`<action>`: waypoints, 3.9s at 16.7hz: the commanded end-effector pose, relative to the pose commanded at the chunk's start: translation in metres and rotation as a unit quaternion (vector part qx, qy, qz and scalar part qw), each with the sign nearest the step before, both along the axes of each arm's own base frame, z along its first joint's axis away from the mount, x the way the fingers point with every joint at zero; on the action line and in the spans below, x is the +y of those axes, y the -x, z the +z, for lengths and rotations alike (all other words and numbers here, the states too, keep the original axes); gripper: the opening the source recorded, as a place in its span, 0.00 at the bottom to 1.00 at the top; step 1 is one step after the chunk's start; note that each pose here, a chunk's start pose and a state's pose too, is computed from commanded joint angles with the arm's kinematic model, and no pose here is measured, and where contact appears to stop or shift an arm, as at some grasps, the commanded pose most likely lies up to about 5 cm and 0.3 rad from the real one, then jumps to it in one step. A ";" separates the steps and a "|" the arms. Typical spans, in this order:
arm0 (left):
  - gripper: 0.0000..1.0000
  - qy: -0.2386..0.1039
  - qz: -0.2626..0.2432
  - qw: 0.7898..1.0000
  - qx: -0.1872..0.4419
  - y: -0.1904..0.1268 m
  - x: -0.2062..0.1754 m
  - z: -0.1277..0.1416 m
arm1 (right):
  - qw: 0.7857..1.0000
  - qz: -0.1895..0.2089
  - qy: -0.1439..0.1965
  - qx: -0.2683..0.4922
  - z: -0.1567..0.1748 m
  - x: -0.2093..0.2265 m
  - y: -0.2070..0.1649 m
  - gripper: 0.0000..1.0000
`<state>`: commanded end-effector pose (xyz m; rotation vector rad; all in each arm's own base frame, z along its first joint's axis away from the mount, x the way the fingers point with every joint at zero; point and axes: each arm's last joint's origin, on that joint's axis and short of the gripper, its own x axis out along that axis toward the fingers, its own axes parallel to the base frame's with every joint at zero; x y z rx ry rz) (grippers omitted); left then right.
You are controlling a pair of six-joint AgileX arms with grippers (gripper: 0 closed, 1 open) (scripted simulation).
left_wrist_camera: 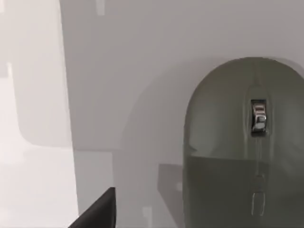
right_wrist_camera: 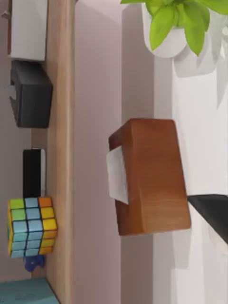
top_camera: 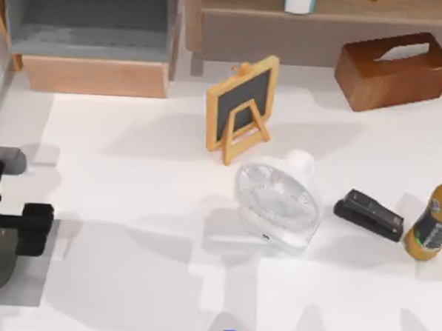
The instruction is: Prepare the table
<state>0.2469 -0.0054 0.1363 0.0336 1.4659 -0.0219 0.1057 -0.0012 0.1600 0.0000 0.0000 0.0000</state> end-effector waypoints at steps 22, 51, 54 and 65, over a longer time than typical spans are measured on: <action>1.00 -0.210 -0.231 0.847 -0.430 0.005 0.157 -0.040 | 1.000 0.000 0.000 0.000 0.000 0.000 0.000 1.00; 1.00 -0.510 -0.471 0.531 -0.485 -0.008 0.180 -0.041 | 1.000 0.000 0.000 0.000 0.000 0.000 0.000 1.00; 0.77 -0.510 -0.471 0.531 -0.485 -0.008 0.180 -0.041 | 1.000 0.000 0.000 0.000 0.000 0.000 0.000 1.00; 0.00 -0.510 -0.471 0.531 -0.485 -0.008 0.180 -0.041 | 1.000 0.000 0.000 0.000 0.000 0.000 0.000 1.00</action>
